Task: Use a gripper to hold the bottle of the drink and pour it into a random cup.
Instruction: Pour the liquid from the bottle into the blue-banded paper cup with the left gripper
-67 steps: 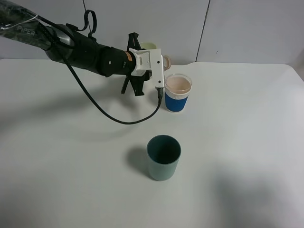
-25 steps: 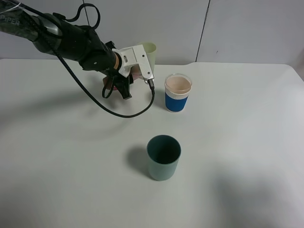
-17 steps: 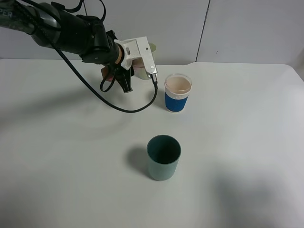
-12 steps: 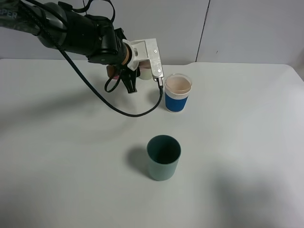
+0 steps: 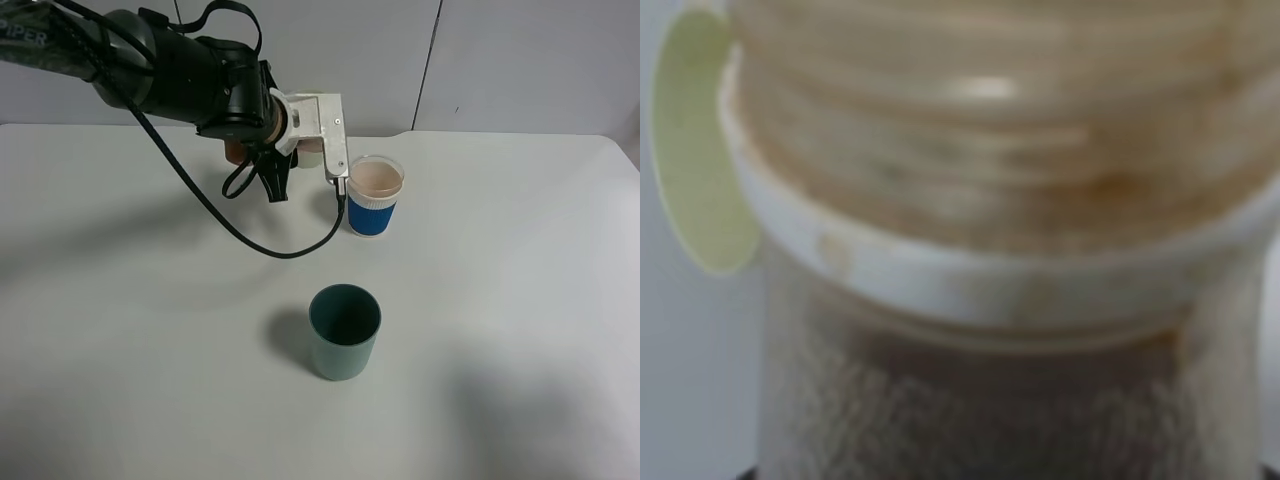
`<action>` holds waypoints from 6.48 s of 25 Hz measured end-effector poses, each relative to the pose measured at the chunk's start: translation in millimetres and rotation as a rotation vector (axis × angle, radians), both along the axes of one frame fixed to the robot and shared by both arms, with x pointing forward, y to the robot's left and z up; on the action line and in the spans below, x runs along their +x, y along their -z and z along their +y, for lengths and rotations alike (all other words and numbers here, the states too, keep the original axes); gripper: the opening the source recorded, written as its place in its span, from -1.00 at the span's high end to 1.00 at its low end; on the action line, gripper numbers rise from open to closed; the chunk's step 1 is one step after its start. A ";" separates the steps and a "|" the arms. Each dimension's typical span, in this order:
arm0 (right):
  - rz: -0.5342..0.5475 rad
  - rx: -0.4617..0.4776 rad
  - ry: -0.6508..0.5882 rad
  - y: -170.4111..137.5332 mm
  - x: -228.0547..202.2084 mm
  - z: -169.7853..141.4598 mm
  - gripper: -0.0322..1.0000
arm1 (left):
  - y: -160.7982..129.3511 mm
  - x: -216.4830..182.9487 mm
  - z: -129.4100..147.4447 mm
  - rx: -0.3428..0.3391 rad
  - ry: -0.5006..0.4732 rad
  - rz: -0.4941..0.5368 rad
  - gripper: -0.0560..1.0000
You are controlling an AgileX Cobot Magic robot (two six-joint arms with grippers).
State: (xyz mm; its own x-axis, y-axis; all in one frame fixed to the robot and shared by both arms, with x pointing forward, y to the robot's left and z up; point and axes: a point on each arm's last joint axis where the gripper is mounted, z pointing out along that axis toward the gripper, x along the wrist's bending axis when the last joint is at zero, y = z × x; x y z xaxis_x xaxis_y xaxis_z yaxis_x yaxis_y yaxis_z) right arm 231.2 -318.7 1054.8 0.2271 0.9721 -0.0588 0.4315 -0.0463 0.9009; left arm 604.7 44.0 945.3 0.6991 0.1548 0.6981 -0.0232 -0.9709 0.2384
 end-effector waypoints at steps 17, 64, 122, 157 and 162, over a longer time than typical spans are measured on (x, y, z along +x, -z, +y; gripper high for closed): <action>0.000 0.000 0.000 0.0 0.0 0.0 -1.00 | -33.8 1.8 -28.8 -0.051 0.031 -0.092 0.24; 0.000 0.000 0.000 0.0 0.0 0.0 -1.00 | -29.6 -9.2 -44.7 0.127 0.126 -0.186 0.24; 0.000 0.000 0.000 0.0 0.0 0.0 -1.00 | -25.0 -7.3 -44.7 0.278 0.153 -0.263 0.25; 0.000 0.000 0.000 0.0 0.0 0.0 -1.00 | -28.2 -6.4 -44.8 0.338 0.176 -0.309 0.25; 0.000 0.000 0.000 0.0 0.0 0.0 -1.00 | -30.4 -5.2 -44.2 0.369 0.182 -0.335 0.25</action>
State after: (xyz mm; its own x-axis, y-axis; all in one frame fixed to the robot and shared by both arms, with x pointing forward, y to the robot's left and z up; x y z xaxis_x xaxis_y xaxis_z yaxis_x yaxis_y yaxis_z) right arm 231.2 -318.7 1054.8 0.2271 0.9721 -0.0588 0.4315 -0.0463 0.9009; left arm 599.5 -0.2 975.7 0.4207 -0.2460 0.8732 -0.2152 -0.9621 -0.1674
